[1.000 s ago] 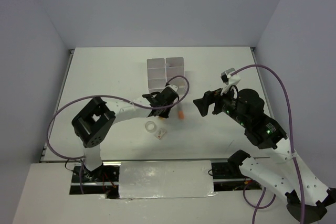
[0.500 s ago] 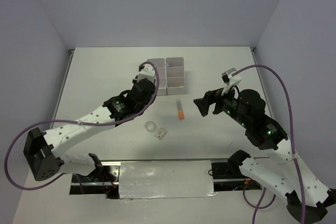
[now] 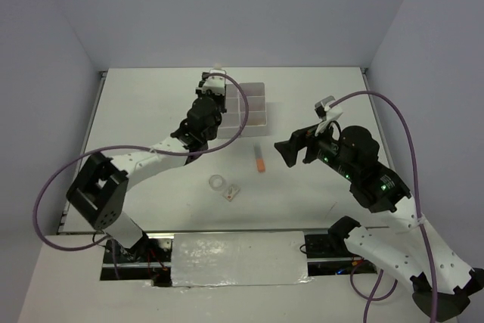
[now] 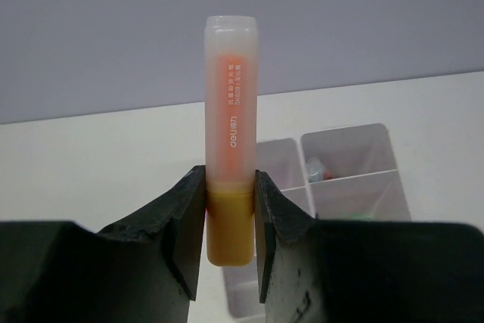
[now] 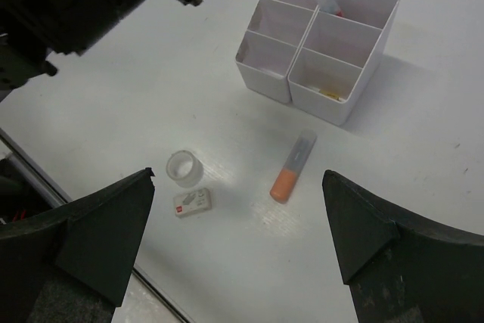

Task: Sort the stationery into containers
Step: Place the pen in the storage box.

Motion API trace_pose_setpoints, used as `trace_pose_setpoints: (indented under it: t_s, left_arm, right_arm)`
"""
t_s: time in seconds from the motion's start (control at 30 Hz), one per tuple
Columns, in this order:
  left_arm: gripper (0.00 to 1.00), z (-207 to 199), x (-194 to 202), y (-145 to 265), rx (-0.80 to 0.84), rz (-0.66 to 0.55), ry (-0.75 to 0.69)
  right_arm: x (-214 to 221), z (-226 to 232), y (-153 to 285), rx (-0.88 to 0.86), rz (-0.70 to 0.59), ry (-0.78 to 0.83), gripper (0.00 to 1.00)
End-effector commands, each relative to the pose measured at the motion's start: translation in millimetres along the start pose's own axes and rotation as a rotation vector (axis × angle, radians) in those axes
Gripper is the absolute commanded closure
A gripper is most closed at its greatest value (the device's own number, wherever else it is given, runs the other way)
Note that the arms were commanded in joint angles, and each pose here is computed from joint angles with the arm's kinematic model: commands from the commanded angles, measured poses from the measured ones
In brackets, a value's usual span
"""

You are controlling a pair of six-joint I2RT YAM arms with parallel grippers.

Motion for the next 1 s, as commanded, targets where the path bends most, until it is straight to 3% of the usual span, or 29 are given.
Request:
trace_pose_setpoints:
  t_s: [0.0, 0.13, 0.2, 0.3, 0.4, 0.67, 0.83, 0.97]
  left_arm:
    - [1.00, -7.0, -61.1, -24.1, 0.015, -0.242, 0.064]
    - [1.00, -10.4, -48.1, -51.6, 0.068, -0.253, 0.073]
    - [0.92, -7.8, -45.1, -61.0, 0.060, -0.265, 0.074]
    - [0.89, -10.8, -38.3, -73.8, 0.099, -0.260, 0.105]
    - [0.92, -13.2, -23.1, -90.5, 0.131, -0.228, 0.095]
    - [0.89, -20.4, -7.4, -97.4, 0.154, -0.209, 0.131]
    - [0.80, -23.0, 14.6, -92.7, 0.173, -0.181, 0.150]
    - [0.81, -22.5, 28.6, -96.0, 0.161, -0.154, 0.144]
  right_arm:
    - [-6.7, 7.8, -3.7, -0.050, -0.035, 0.014, 0.00]
    - [-5.5, 8.6, -1.5, -0.057, -0.033, 0.019, 0.00]
    - [-6.1, 8.4, 1.3, -0.055, -0.038, 0.021, 0.00]
    - [-6.6, 10.7, 3.7, -0.069, -0.042, 0.020, 0.00]
    - [-8.0, 11.2, 6.8, -0.071, -0.051, 0.024, 0.00]
    - [-7.4, 9.3, 3.2, -0.061, -0.048, 0.027, 0.00]
    - [-5.7, 9.3, 0.5, -0.063, -0.038, 0.028, 0.00]
    - [-4.6, 9.5, 0.4, -0.065, -0.034, 0.028, 0.00]
Point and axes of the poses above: each gripper's point midway between its finger pads, its own y axis back along the fingers, its own z axis along the line the jaws close on, x = y × z, the point moved 2 cm from there along y, back along the fingers, and after that the axes turned 4 degrees about -y, right-handed, at the moved point
